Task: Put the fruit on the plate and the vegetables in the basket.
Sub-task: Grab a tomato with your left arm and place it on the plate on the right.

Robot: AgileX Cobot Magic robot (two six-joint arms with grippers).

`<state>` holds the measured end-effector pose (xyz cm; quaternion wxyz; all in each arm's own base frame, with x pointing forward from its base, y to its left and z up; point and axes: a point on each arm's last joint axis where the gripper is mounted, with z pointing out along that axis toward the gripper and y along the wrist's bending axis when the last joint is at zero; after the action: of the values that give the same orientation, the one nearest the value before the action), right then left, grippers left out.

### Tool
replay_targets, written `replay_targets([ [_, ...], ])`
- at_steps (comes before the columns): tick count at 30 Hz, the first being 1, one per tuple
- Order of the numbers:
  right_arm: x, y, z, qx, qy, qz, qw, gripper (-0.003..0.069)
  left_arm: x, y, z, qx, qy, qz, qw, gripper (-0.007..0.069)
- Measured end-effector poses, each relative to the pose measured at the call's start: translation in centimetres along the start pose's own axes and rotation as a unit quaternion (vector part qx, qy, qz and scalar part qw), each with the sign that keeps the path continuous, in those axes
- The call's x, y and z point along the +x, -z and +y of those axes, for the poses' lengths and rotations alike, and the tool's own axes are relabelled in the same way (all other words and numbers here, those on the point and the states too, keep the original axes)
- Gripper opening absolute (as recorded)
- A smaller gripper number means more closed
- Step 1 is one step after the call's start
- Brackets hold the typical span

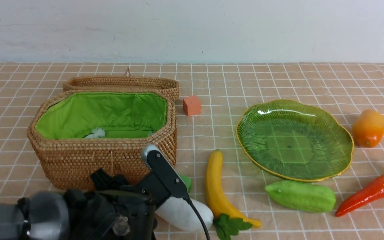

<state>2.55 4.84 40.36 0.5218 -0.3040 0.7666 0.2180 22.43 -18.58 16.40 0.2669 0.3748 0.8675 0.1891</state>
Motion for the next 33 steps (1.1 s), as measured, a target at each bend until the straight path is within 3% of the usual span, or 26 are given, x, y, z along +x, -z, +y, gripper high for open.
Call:
replay_targets([
  [23, 0.1, 0.0, 0.0, -0.002, 0.0, 0.003, 1.0, 0.0144, 0.1, -1.1, -0.7, -0.011, -0.013, 0.036, 0.999, 0.0438],
  [33, 0.0, 0.0, 0.1, -0.007, -0.004, 0.0, 1.0, 0.0146, 0.5, 2.7, -1.9, 0.016, 0.027, 0.027, 0.999, 0.0396],
])
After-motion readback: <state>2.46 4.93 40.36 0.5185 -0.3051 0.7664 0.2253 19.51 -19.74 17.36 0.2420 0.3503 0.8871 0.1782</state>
